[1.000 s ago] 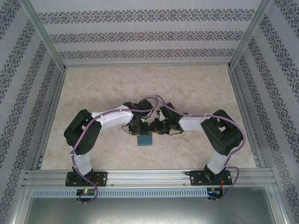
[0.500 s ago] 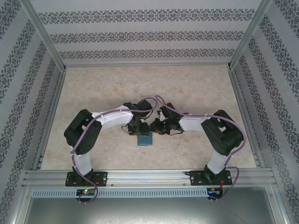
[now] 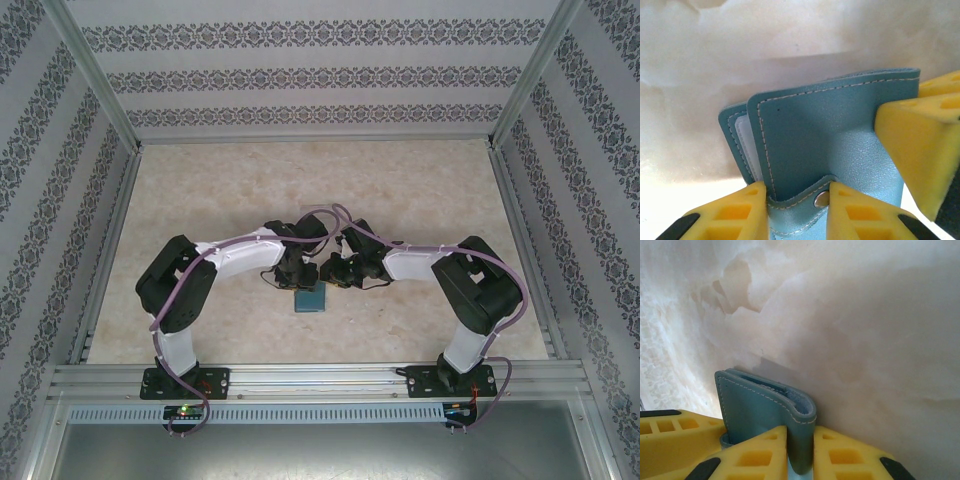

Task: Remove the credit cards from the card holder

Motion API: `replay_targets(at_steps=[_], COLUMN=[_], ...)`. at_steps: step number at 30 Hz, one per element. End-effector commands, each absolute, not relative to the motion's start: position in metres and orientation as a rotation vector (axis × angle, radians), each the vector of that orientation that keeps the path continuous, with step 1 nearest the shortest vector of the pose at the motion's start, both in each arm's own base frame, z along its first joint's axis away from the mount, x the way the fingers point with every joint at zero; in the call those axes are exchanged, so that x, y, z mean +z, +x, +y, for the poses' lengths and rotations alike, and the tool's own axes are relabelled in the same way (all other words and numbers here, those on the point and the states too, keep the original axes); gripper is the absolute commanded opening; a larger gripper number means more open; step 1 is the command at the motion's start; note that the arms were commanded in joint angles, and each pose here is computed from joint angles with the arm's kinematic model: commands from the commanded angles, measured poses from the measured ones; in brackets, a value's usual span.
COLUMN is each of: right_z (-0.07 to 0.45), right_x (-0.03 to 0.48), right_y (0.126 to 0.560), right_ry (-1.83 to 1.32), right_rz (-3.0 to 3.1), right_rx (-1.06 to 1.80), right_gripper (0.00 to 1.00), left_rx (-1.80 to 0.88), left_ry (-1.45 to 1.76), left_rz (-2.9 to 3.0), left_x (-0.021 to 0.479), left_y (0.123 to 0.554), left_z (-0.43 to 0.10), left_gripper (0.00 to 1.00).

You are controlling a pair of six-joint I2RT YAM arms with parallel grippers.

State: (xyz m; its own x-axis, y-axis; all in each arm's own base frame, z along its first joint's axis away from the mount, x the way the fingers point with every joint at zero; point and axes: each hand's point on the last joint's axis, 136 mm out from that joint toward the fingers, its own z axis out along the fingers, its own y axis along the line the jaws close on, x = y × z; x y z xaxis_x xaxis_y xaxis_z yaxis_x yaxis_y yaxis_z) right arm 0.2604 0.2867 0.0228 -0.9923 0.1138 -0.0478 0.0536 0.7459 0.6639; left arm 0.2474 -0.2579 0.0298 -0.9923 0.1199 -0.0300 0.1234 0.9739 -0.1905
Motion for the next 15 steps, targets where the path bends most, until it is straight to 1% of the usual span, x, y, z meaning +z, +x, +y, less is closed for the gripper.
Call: replay_targets(at_steps=[1, 9, 15], right_z=[0.2793, 0.2738, 0.2717], right_x=[0.0201, 0.0169, 0.0153], right_y=[0.2532, 0.2517, 0.2508], right_ry=[0.130, 0.125, 0.123], right_rz=[2.895, 2.909, 2.917], right_rx=[0.999, 0.954, 0.936], right_gripper=[0.17, 0.13, 0.09], left_rx=[-0.174, -0.335, -0.446], left_ry=[0.191, 0.095, 0.024], left_rz=[3.190, 3.169, 3.155], left_x=[0.0018, 0.0085, 0.0108], left_y=[0.2222, 0.2246, 0.2257], left_z=[-0.2384, -0.2364, -0.2330], left_gripper=[0.25, 0.21, 0.17])
